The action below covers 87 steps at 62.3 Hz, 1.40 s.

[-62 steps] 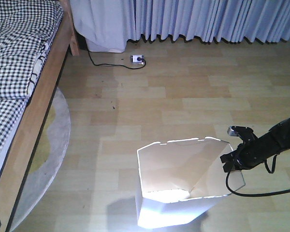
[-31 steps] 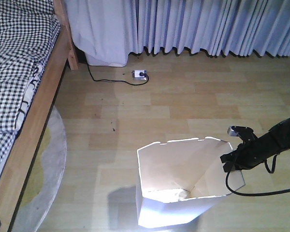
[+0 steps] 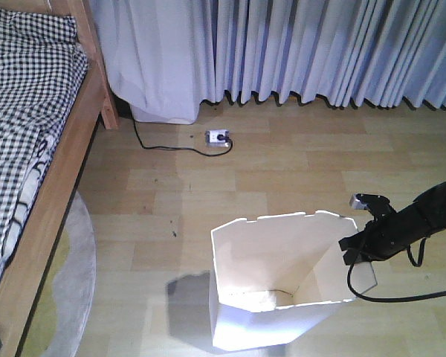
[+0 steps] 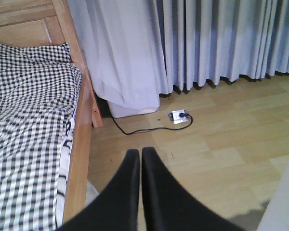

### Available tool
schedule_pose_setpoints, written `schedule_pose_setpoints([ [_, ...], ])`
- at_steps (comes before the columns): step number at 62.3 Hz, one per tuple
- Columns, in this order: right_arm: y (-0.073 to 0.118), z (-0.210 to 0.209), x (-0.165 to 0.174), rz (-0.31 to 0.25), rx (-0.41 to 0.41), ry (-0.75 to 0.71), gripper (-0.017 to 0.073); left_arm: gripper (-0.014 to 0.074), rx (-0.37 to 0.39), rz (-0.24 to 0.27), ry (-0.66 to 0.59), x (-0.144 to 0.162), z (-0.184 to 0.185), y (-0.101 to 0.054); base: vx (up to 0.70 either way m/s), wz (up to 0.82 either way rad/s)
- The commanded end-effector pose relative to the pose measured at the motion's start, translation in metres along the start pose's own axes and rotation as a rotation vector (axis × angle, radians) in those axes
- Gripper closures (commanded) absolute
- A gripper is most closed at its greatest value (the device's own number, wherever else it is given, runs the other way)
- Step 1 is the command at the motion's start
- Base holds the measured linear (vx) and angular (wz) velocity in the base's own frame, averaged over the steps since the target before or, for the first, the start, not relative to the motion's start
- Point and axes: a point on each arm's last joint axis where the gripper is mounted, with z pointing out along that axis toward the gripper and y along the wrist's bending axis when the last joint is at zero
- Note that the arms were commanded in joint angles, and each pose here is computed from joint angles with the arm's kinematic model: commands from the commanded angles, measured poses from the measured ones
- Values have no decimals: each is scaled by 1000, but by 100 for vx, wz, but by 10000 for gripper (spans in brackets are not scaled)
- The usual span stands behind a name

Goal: Move trash bin to bedside with robot
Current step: 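Carry the held bin with the right gripper toward the bed and curtains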

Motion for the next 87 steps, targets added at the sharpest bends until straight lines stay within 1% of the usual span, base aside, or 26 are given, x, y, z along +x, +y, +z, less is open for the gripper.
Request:
schedule_pose_setpoints([
  [1, 18, -28, -15, 8, -134, -51, 559, 601, -5, -5, -72, -1, 0, 0, 31, 1],
  [63, 18, -28, -15, 7, -134, -51, 559, 601, -5, -5, -72, -1, 0, 0, 25, -3],
  [87, 18, -28, -15, 7, -134, -51, 559, 601, -5, -5, -72, -1, 0, 0, 22, 6],
])
